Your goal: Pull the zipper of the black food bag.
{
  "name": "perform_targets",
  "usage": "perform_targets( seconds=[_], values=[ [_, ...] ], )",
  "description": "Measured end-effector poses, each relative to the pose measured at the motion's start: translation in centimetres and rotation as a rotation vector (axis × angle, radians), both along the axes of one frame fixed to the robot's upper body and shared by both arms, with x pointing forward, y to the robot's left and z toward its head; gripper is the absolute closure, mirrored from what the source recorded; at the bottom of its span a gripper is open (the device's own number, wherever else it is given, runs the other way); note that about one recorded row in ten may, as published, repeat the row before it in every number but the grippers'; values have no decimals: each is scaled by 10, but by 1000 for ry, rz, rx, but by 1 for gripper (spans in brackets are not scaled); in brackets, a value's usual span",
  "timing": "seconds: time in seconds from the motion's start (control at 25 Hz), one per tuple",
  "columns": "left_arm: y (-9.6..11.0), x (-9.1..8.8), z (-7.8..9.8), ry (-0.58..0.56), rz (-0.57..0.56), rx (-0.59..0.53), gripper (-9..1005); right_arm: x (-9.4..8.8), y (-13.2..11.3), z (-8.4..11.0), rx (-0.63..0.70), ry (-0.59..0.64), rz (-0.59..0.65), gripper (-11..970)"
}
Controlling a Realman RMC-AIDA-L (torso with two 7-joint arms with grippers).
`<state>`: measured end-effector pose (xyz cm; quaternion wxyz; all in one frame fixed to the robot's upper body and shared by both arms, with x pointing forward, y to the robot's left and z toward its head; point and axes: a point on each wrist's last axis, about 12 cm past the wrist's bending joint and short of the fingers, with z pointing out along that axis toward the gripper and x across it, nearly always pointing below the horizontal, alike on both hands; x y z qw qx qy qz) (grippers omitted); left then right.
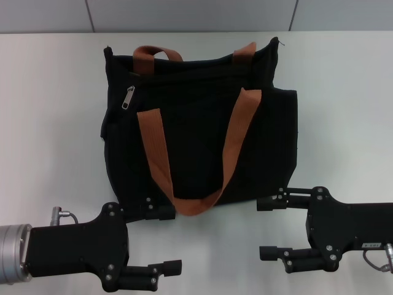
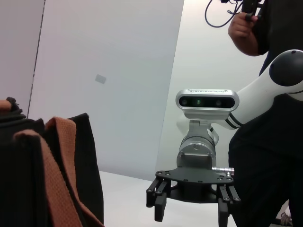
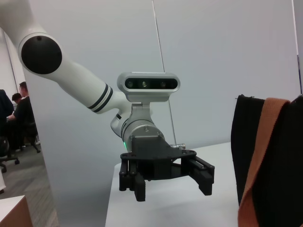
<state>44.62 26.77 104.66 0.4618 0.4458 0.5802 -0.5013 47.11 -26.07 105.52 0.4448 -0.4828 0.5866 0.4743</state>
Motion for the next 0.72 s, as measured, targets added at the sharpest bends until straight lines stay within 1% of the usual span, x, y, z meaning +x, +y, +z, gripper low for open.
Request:
perform_targets(
  seconds=[0.72],
  values=[
    [2,-2,0,-1,8,-8,177,1,1,1,2,-3,3,220]
  ],
)
